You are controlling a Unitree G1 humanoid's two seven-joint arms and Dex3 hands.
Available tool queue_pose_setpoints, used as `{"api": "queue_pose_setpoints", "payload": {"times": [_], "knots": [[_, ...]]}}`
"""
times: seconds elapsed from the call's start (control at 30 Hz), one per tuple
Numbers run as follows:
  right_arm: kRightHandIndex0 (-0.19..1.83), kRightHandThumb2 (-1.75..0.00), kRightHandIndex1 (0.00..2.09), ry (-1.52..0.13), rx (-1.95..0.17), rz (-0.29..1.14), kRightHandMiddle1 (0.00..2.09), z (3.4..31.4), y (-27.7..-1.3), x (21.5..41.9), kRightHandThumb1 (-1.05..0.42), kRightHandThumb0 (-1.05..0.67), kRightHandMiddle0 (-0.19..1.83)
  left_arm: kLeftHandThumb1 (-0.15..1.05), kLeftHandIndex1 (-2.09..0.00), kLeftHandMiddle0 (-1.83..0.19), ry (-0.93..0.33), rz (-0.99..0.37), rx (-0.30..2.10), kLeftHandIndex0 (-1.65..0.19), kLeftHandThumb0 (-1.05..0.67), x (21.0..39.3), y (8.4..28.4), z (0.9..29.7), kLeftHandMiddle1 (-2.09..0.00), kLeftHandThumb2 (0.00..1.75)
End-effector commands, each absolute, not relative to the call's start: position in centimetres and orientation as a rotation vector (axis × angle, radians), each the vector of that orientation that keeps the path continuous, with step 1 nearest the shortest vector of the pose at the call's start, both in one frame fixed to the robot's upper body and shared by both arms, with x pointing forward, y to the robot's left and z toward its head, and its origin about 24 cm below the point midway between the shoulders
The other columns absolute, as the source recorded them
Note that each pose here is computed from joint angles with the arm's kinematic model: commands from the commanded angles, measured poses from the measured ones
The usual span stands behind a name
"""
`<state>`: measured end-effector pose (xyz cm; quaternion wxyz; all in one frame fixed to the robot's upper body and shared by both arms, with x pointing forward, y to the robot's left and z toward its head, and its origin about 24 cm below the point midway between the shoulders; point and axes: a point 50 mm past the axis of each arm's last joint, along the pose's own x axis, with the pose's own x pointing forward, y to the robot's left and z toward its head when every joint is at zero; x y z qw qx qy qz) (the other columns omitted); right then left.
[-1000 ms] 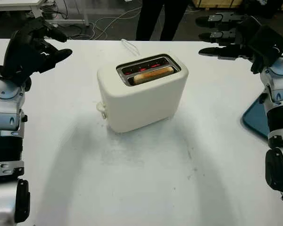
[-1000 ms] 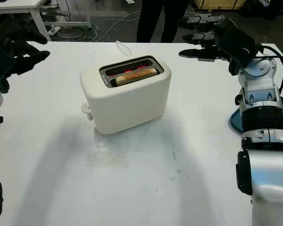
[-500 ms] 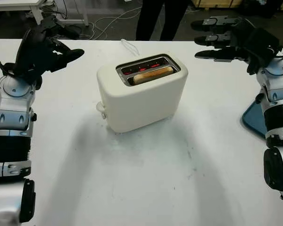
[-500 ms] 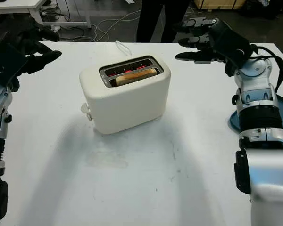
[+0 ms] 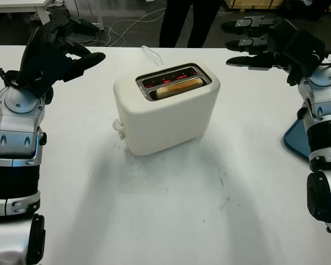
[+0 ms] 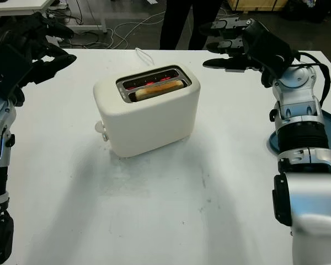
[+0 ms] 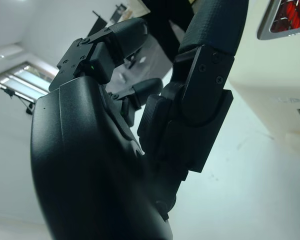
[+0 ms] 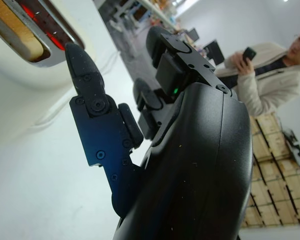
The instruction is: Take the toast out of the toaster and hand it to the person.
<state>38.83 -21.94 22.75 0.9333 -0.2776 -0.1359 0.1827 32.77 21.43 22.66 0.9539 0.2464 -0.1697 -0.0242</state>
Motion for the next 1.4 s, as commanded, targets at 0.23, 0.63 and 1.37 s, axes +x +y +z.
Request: {"api": "queue_pose_setpoints", "payload": {"times": [0.23,0.63,1.37], "knots": [[0.67,0.00,0.05,-0.307,-0.569,0.382,0.01,23.2,-21.7,38.8,-0.74,-0.44,0.66,0.90,-0.93,-0.23,-0.348,-0.040,0.487,-0.27,-0.84,32.1,21.2,22.9,-1.19,0.00],[0.67,0.00,0.06,-0.302,-0.555,0.391,0.01,23.1,-21.7,38.8,-0.73,-0.43,0.67,0.91,-0.80,-0.23,-0.349,-0.042,0.496,-0.28,-0.75,31.5,21.0,23.2,-1.11,0.00],[0.68,0.00,0.07,-0.318,-0.593,0.385,0.01,23.4,-21.6,38.7,-0.73,-0.44,0.68,0.91,-0.68,-0.24,-0.351,-0.050,0.497,-0.33,-0.65,31.1,20.8,23.7,-1.03,0.00]]}}
